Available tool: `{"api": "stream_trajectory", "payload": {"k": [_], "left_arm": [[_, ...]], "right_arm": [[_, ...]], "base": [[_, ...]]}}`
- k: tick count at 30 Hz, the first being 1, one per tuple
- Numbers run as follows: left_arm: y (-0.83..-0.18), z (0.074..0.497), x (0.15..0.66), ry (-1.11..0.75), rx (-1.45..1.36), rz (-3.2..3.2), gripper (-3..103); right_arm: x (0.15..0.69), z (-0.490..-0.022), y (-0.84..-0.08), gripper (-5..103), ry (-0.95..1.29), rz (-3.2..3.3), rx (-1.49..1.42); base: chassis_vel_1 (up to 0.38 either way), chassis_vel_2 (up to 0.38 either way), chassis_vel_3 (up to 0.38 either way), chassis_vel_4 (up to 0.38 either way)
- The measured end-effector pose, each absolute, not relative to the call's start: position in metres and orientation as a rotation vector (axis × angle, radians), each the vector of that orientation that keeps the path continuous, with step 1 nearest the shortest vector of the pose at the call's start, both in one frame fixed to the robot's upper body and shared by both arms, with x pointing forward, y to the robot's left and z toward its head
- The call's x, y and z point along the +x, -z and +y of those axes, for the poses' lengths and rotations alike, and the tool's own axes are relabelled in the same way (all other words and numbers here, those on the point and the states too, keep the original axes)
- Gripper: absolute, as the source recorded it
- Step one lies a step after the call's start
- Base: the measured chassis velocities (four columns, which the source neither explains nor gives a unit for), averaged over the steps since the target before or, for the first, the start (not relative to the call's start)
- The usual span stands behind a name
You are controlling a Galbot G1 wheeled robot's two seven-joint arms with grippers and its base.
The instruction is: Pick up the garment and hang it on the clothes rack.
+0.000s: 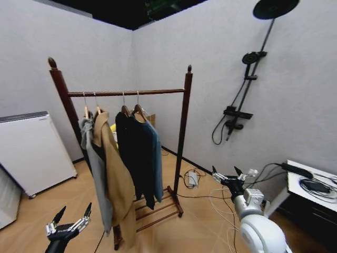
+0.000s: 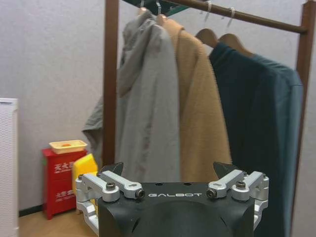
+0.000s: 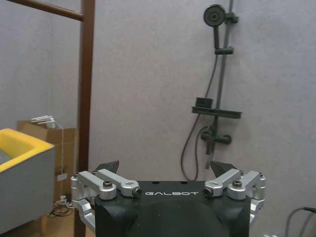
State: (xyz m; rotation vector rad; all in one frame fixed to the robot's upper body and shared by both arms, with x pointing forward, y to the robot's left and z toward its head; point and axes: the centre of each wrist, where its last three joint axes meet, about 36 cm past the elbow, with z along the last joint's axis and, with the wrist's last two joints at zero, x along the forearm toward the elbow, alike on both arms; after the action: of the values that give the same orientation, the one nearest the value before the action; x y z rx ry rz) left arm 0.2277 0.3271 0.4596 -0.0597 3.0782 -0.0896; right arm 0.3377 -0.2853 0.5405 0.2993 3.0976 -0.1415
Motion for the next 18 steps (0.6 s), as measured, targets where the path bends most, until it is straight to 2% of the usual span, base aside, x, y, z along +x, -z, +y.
{"api": "stream_trajectory", "payload": {"k": [18], "left_arm": [[-0.4597, 0.3271, 0.2277, 0.09, -0.06, 3.078, 100]], "right_arm": [[0.3334, -0.2881, -0.5423, 100, 0.137, 3.09, 0.304]], "base": [[0.005, -0.257, -0.254, 0.006]]}}
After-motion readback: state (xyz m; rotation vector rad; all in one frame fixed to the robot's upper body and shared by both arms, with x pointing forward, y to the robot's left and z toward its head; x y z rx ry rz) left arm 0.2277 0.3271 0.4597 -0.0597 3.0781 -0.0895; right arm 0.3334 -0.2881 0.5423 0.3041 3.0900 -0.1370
